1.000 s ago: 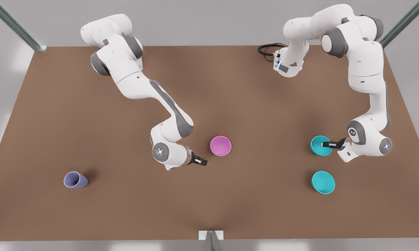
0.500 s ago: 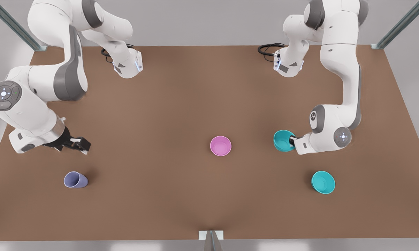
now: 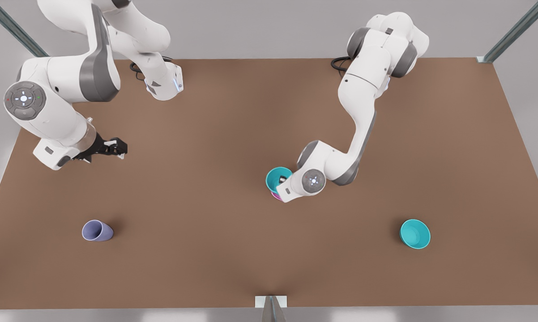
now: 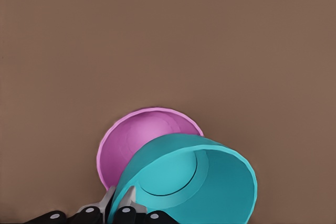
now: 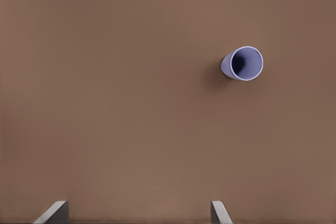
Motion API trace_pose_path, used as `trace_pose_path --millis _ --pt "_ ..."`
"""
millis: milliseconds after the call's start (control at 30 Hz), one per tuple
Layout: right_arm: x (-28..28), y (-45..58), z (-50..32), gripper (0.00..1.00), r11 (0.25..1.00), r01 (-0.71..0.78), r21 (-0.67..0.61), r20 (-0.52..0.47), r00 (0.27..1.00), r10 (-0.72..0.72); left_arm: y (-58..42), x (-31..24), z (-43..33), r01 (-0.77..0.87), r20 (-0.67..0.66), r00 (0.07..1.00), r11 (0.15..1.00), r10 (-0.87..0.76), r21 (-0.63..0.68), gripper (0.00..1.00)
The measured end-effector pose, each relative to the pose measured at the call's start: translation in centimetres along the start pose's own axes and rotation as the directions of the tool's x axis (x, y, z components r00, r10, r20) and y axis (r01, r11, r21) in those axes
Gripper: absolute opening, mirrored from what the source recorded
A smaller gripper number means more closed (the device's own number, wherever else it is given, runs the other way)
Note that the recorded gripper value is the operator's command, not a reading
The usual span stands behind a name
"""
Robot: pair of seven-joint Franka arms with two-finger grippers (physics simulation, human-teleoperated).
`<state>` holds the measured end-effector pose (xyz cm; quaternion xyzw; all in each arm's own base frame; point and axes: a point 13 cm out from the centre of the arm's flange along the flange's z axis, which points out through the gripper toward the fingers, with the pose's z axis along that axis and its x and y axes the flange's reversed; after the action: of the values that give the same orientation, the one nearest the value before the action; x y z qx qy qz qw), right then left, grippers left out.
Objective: Stack the blue bowl on the pink bowl
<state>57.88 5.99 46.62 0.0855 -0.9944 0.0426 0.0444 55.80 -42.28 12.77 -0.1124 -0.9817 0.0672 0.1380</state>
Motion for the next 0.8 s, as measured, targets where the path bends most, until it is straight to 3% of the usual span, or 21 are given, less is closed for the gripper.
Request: trace_pose_path --millis 533,567,600,733,800 --pt "-0.7 0.5 0.9 1.0 0.995 0.095 -0.002 0.014 0.995 -0.095 1.2 1.2 1.2 0.345 -0.038 0.938 0.938 -0.345 -0.019 0.21" --pt "-0.8 0.5 1.0 1.0 0.995 0.098 -0.002 0.013 0.995 -0.098 1.2 1.2 1.2 0.357 -0.038 0.933 0.934 -0.358 -0.018 0.52" --pt "-0.8 0.5 1.0 1.0 0.995 0.101 -0.002 0.014 0.995 -0.101 1.3 1.1 1.2 0.369 -0.037 0.928 0.929 -0.37 -0.017 1.0" --pt "-0.8 0.4 1.1 1.0 0.994 0.112 -0.001 0.013 0.994 -0.112 2.9 0.5 -2.6 0.426 -0.023 0.904 0.904 -0.426 0.018 1.0" --pt "-0.8 0.4 1.1 1.0 0.993 0.116 0.0 0.012 0.993 -0.116 9.8 1.2 -15.8 0.488 0.053 0.869 0.87 -0.492 0.07 1.0"
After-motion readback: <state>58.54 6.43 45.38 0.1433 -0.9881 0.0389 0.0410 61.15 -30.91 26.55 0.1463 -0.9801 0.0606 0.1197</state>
